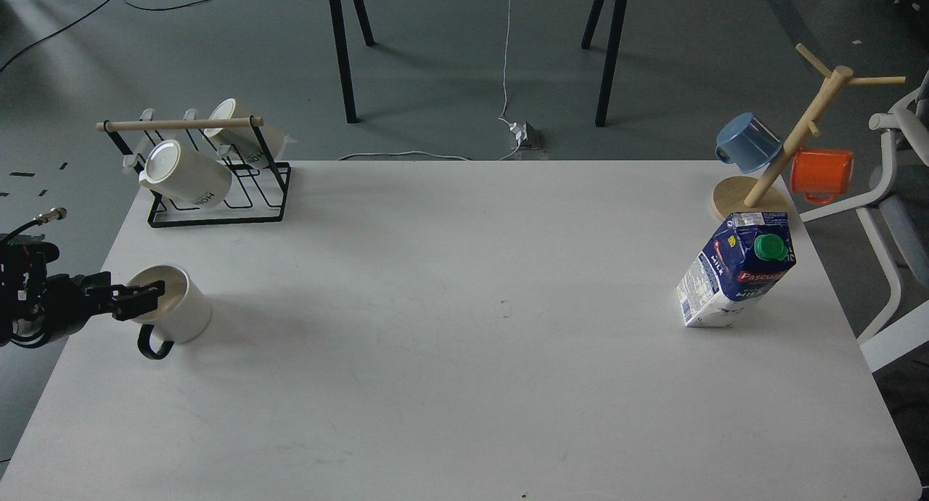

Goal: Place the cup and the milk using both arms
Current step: 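Reach the left gripper into the white mug and grasp its rim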

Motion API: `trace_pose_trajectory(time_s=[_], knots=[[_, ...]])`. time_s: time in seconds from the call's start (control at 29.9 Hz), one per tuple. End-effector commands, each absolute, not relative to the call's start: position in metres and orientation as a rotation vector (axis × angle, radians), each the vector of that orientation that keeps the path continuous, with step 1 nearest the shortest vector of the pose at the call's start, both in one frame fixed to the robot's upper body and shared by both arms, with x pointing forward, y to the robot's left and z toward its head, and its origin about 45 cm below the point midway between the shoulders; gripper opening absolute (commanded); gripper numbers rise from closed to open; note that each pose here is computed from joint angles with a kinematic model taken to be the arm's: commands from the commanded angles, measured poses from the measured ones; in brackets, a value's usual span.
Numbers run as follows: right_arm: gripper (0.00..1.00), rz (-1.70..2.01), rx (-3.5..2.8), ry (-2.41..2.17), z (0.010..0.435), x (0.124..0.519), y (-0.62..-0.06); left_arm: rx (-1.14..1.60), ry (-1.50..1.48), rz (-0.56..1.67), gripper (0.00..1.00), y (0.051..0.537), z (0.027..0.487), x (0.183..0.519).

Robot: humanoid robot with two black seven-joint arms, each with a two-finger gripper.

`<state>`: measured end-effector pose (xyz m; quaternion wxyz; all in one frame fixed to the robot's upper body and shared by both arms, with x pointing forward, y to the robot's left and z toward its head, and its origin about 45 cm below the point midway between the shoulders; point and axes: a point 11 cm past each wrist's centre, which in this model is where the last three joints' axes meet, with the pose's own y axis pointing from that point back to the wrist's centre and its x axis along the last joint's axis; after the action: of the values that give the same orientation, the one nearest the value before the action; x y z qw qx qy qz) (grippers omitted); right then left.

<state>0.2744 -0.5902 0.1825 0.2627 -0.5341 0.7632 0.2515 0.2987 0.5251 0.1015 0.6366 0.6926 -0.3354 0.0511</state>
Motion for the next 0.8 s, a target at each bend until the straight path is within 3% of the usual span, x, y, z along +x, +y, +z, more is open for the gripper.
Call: trace_pose_trajectory(time_s=[0.0,0.3,0.77], knots=[[1.0,0.683,-1.443,2.068,0.181,0.273,-0.591,1.576,-0.775,0.119,0.85,0.524,0.102,0.3],[1.0,0.682,-1.434,2.081,0.18,0.27,-0.594,1.562,-0.804,0.113,0.73,0.524,0.093,0.289],[1.0,0.682,-1.427,2.091,0.179,0.267,-0.596,1.539,-0.838,0.126,0.68,0.516,0.091,0.293]])
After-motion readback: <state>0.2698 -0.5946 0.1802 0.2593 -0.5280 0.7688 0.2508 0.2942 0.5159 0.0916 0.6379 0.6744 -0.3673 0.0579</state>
